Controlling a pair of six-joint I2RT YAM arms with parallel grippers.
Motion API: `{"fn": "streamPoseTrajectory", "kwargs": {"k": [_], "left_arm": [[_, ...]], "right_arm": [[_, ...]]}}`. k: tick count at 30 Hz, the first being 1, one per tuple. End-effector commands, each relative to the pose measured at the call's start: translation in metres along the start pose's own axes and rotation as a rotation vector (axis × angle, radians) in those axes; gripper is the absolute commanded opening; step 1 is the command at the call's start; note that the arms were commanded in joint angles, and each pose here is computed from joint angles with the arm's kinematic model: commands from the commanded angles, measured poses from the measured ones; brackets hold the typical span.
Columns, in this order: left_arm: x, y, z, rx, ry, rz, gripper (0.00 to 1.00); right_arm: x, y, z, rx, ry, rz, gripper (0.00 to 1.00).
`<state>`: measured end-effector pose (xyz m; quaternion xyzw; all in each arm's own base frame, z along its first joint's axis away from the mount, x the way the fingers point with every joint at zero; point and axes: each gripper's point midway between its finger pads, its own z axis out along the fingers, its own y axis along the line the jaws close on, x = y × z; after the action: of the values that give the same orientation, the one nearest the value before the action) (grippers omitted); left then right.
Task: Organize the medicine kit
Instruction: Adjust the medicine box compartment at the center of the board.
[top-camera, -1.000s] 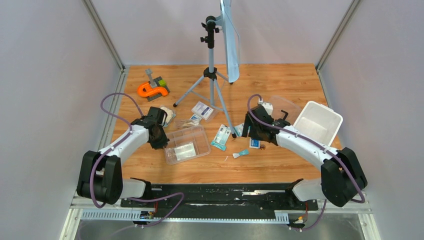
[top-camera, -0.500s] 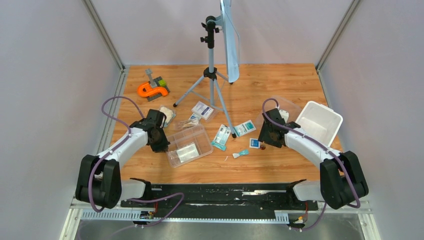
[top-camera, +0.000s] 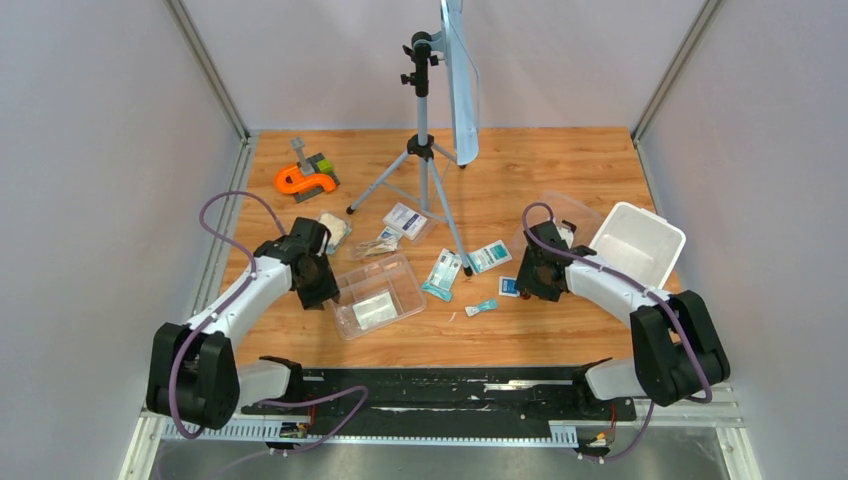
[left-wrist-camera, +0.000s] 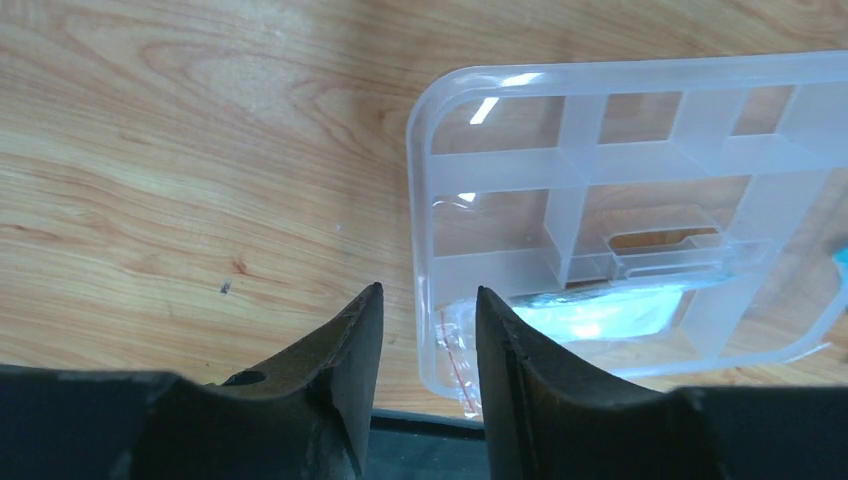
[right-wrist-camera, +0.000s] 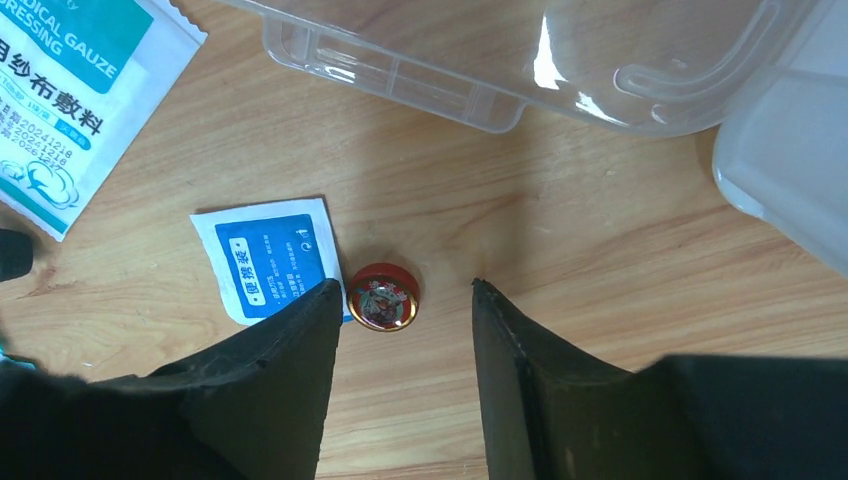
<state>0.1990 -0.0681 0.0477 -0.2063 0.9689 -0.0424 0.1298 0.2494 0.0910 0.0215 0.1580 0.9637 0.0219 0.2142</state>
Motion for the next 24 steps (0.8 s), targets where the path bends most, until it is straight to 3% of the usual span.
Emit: {"fn": "streamPoseTrajectory", "kwargs": {"k": [1,4,8,14,24], "left_arm": [[-0.022,-0.017,-0.031,0.035,-0.095,0.057,0.52],[-0.030,-0.024,-0.043,0.042,-0.133,0.089,0.63],[-0.052,-0.040,-0.047,0.059,-0.189,0.102,0.65],[-0.099,-0.075,-0.030,0.076,-0.255,0.114,0.65],[-0.115,-0.117,0.023,0.131,-0.171,0.132,0.54]], "right_arm": [[-0.004,0.005,0.000,-0.033,-0.018,0.010,0.47],[-0.002,0.005,0.001,-0.032,-0.014,0.012,0.45],[0.000,0.006,0.005,-0.031,0.003,0.013,0.43],[0.001,0.009,0.005,-0.048,0.006,0.020,0.37],[-0.001,0.016,-0.006,-0.096,-0.007,0.020,0.34]]}}
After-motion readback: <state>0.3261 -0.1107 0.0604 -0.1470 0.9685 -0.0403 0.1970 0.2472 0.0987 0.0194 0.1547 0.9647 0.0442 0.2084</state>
